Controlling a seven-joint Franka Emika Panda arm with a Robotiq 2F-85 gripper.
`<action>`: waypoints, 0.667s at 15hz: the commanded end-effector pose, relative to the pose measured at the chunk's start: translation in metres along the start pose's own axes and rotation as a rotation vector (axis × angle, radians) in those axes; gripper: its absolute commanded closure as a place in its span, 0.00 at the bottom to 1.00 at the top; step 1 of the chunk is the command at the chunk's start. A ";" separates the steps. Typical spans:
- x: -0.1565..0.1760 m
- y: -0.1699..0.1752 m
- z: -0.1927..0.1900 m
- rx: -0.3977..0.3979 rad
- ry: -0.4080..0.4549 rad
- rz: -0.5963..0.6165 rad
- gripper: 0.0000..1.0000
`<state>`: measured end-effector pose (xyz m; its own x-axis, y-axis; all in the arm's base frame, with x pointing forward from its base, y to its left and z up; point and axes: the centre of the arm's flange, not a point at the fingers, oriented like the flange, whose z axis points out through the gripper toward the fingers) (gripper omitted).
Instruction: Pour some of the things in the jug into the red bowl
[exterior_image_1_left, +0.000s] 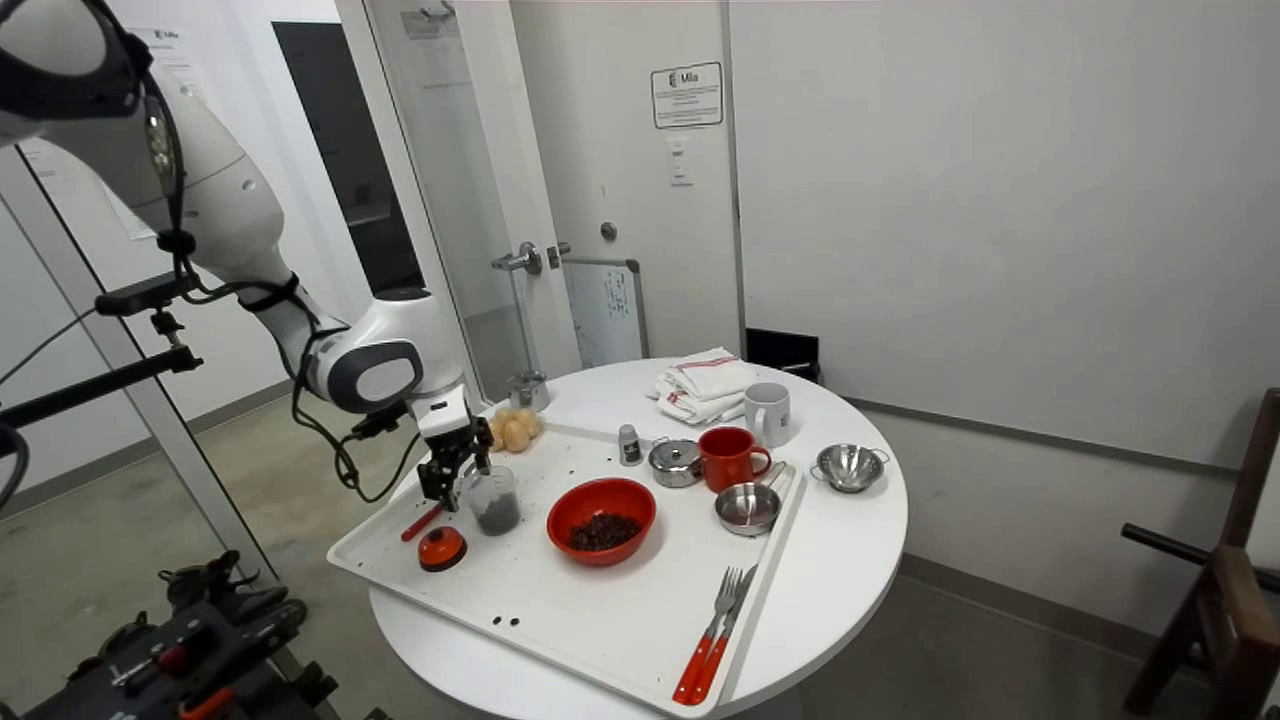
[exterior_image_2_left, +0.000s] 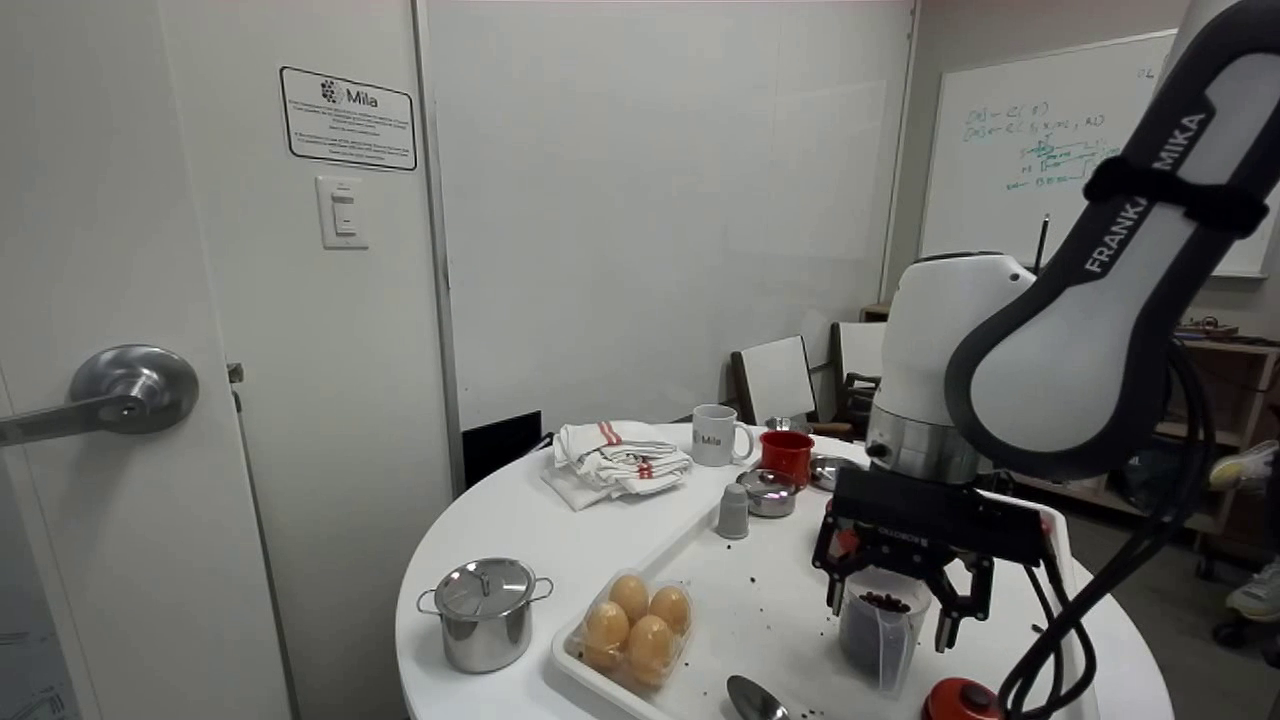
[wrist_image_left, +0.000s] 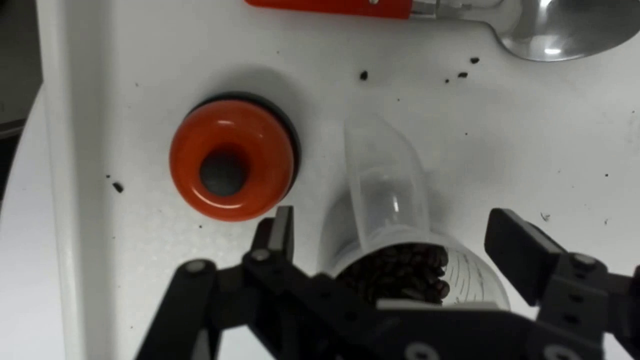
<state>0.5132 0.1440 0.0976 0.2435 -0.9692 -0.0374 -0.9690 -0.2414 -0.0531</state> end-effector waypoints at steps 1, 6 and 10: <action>-0.008 -0.005 0.001 -0.009 -0.009 -0.007 0.33; -0.012 -0.002 0.000 -0.020 -0.010 -0.029 0.21; -0.012 0.001 -0.005 -0.025 -0.015 -0.041 0.16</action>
<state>0.5105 0.1551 0.0945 0.2842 -0.9578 -0.0430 -0.9584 -0.2827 -0.0389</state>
